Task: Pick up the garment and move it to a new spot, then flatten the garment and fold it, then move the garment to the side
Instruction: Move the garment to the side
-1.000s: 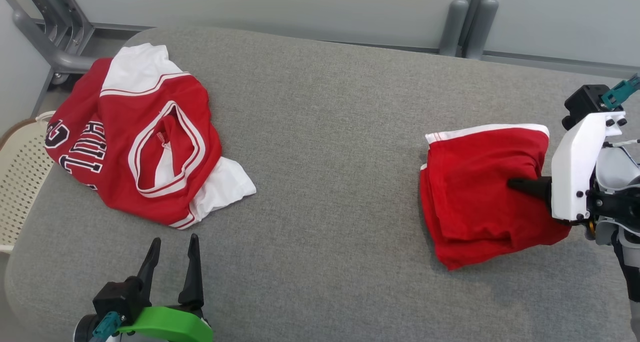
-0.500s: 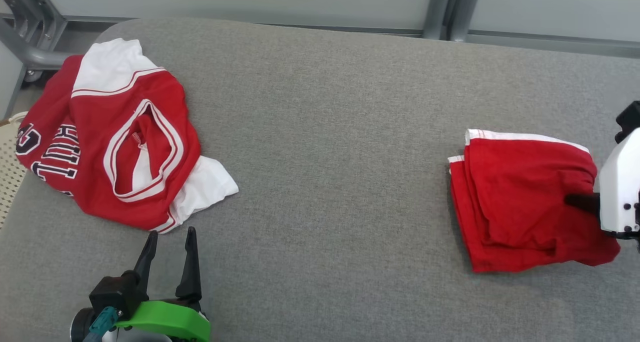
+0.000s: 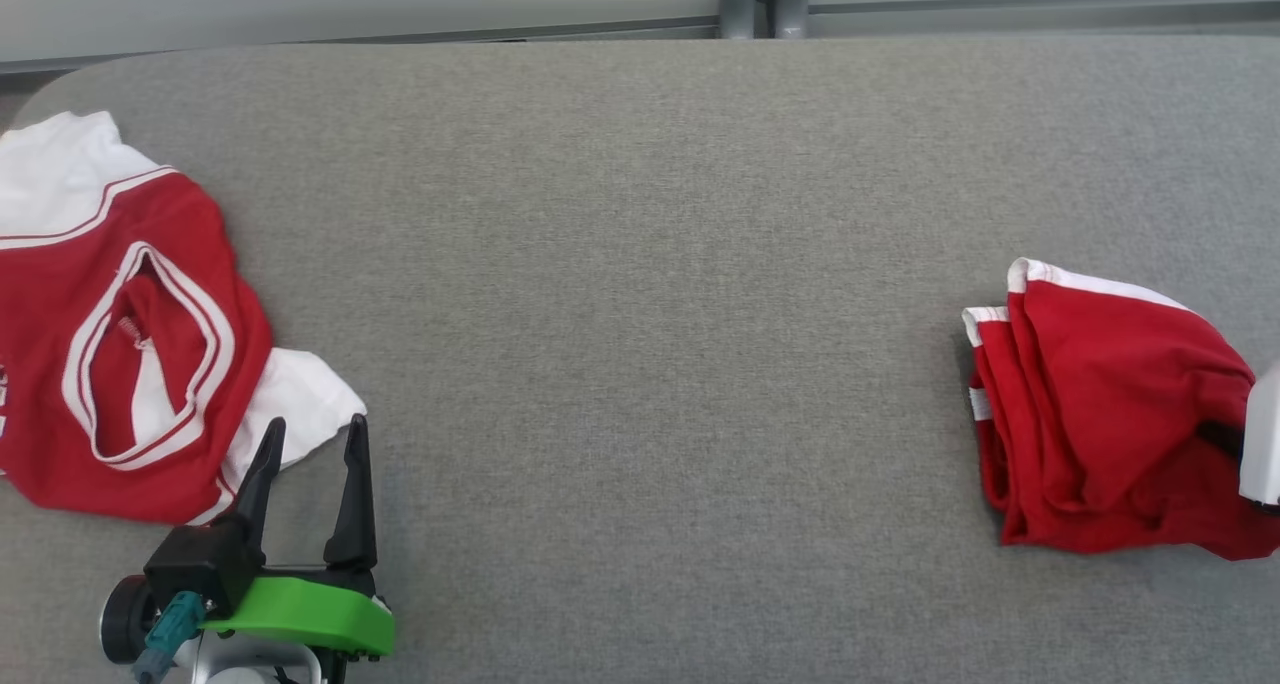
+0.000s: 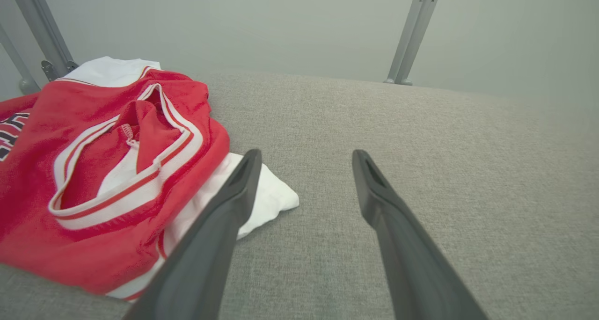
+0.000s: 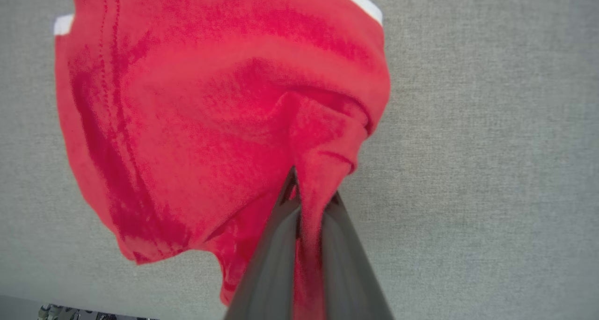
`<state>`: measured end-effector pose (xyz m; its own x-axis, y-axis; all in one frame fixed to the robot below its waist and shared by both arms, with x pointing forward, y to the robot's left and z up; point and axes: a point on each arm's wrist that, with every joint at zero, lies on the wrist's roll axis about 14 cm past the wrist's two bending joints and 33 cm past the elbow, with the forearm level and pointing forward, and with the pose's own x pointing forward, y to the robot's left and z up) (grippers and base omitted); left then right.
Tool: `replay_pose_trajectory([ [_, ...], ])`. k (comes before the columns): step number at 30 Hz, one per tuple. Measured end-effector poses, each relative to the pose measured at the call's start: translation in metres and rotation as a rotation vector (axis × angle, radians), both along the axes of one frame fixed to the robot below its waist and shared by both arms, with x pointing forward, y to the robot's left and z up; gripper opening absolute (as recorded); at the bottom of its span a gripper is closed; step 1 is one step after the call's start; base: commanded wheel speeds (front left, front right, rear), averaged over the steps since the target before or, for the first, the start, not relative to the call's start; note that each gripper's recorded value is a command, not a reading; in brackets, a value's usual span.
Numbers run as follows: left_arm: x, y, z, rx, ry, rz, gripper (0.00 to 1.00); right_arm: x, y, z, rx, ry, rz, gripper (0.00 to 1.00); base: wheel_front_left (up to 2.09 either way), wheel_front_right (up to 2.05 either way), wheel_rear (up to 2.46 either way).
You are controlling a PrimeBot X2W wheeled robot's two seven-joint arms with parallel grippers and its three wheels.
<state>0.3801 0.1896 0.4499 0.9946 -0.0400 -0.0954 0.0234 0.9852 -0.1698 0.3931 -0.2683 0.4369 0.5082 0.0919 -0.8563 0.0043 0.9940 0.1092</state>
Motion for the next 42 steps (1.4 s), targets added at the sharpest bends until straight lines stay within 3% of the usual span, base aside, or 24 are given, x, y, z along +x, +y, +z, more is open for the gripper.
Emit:
replay_pose_trajectory([
  [10, 0.028, -0.031, -0.017, 0.009, 0.028, -0.120, 1.00, -0.009, -0.062, -0.023, -0.159, -0.031, -0.118, 0.00, 0.00, 0.00, 0.00],
  [16, 0.039, -0.042, -0.031, 0.005, 0.056, -0.160, 1.00, 0.009, -0.081, -0.028, -0.255, -0.071, -0.107, 0.00, 0.00, 0.00, 0.00],
  [30, 0.040, -0.037, -0.042, 0.004, 0.086, -0.149, 1.00, 0.089, -0.103, 0.031, -0.420, -0.336, -0.025, 0.00, 0.00, 0.00, 0.00],
  [42, 0.046, -0.038, -0.054, 0.022, 0.110, -0.169, 1.00, 0.070, -0.159, 0.000, -0.463, -0.254, -0.201, 0.00, 0.00, 0.00, 0.00],
])
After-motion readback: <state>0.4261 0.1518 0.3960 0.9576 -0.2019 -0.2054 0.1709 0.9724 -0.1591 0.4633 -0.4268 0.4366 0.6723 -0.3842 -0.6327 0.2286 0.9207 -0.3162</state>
